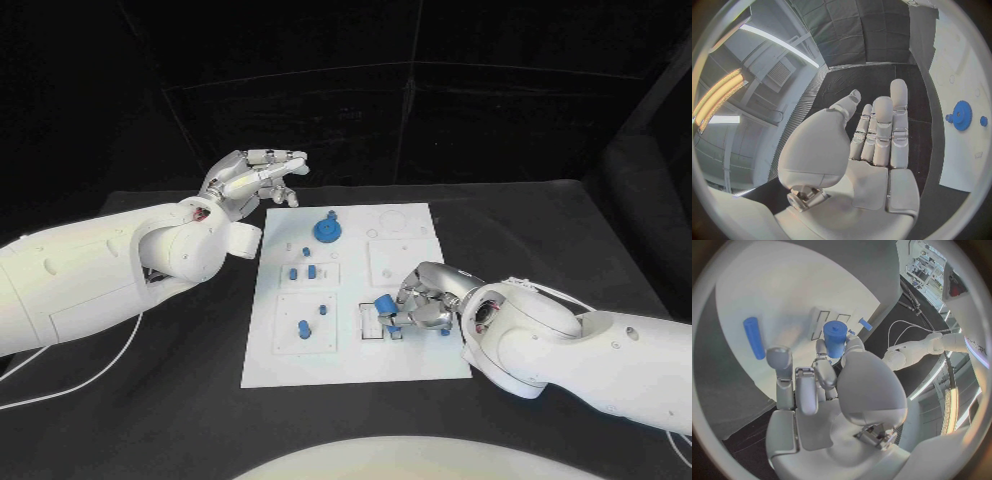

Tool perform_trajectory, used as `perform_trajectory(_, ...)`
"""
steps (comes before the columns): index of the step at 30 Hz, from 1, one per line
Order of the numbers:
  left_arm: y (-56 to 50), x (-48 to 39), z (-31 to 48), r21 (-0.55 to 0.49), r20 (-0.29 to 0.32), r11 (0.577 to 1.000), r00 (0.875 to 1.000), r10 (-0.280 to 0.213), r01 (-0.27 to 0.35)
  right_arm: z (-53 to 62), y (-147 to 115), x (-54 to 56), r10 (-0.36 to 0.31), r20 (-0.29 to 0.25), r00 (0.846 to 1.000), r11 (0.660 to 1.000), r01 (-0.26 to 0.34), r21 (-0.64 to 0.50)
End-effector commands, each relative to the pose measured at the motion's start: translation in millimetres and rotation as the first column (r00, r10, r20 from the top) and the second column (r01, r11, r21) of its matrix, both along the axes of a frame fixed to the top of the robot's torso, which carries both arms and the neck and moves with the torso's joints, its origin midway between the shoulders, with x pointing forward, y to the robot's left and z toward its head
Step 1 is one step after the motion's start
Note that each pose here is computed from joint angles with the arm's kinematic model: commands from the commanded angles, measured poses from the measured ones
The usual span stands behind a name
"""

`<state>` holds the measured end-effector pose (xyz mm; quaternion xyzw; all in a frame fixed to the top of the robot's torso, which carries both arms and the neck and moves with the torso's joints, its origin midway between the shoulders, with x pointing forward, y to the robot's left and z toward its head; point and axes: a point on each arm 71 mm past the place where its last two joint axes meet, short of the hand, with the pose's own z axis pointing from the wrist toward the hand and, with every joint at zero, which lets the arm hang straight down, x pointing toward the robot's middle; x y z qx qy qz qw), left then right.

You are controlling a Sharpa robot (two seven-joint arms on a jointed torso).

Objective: Assemble the parts on the task board

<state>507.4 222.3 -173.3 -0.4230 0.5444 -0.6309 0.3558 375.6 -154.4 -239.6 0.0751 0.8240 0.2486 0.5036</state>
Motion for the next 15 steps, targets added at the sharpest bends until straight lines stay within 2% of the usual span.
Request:
perform_trajectory(1,-2.9,-0.3,1.4,-0.009,0.005,1.0,1.0,-0.01,0.01,-4.0,8.5,-1.9,0.037,-0.072,0.997,0.999,-0.037,0.009)
perform_trajectory(6,-3.5,-0.2,1.4,-0.009,0.006,1.0,1.0,-0.01,0.01,-5.8,13.8,-0.9,0.042,-0.085,0.995,0.999,-0.042,0.006)
perform_trajectory(15,-4.7,-0.3,1.5,-0.01,0.006,1.0,1.0,-0.012,0.012,-8.7,14.1,5.1,0.028,-0.074,0.997,1.0,-0.029,-0.008)
